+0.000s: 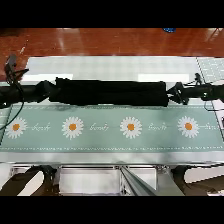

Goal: Fold the shirts.

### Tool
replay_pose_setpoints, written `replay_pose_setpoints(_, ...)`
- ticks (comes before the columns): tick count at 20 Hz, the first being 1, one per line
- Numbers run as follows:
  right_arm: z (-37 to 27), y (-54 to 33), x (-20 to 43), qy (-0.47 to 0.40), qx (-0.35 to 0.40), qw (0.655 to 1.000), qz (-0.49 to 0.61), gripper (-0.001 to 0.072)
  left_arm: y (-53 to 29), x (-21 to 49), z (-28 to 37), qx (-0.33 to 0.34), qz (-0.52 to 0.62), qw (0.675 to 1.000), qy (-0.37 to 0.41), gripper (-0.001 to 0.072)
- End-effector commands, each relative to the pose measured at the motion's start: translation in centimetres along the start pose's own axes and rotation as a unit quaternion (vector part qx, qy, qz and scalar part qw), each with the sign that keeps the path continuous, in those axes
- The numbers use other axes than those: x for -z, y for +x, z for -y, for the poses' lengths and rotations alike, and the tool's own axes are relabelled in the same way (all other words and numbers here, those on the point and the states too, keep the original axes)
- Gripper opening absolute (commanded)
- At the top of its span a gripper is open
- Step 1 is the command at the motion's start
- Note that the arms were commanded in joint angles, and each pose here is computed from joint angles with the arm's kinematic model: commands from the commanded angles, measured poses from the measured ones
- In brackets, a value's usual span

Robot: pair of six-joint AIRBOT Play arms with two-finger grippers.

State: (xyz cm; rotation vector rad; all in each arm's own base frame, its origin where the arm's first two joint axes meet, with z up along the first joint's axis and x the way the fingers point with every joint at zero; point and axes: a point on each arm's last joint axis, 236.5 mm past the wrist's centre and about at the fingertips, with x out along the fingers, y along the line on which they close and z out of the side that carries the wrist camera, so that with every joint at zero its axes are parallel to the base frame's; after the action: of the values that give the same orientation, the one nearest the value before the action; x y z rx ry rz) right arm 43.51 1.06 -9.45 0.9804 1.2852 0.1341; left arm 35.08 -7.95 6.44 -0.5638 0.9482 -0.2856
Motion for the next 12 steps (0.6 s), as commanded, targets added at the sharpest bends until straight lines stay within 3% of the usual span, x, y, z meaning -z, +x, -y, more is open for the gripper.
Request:
replay_pose_setpoints(1,-3.0,2.9,1.4,-0.036,-0.01,0.999,-0.035,0.039,0.3,0.8,2.2,0.037,0.009,0.999,-0.02,0.0506)
replay_pose_setpoints(2,-3.9,3.1,1.6,-0.048,-0.013,0.998,-0.037,0.025,0.4,0.3,3.0,0.058,0.016,0.997,-0.039,0.0506)
replay_pose_setpoints(3,-5.1,2.9,1.8,-0.066,-0.023,0.997,-0.042,0.0024,0.4,-0.3,3.4,0.068,0.027,0.996,-0.052,0.0506)
replay_pose_setpoints(5,-7.1,1.2,2.0,-0.102,-0.037,0.993,-0.037,0.0017,0.5,-1.0,3.3,0.068,0.04,0.995,-0.056,0.0497)
replay_pose_setpoints(6,-7.6,-0.4,2.1,-0.123,-0.028,0.992,-0.028,0.0017,0.5,-0.9,3.3,0.069,0.038,0.995,-0.056,0.0361)
replay_pose_setpoints(7,-7.9,-1.9,2.5,-0.147,-0.014,0.989,-0.022,0.0017,0.6,-0.8,3.4,0.07,0.037,0.995,-0.055,0.005)
replay_pose_setpoints(12,-10.2,-10.8,8.0,-0.248,0.034,0.967,0.039,0.0017,3.0,1.7,9.4,0.115,0.002,0.992,0.043,0.0025)
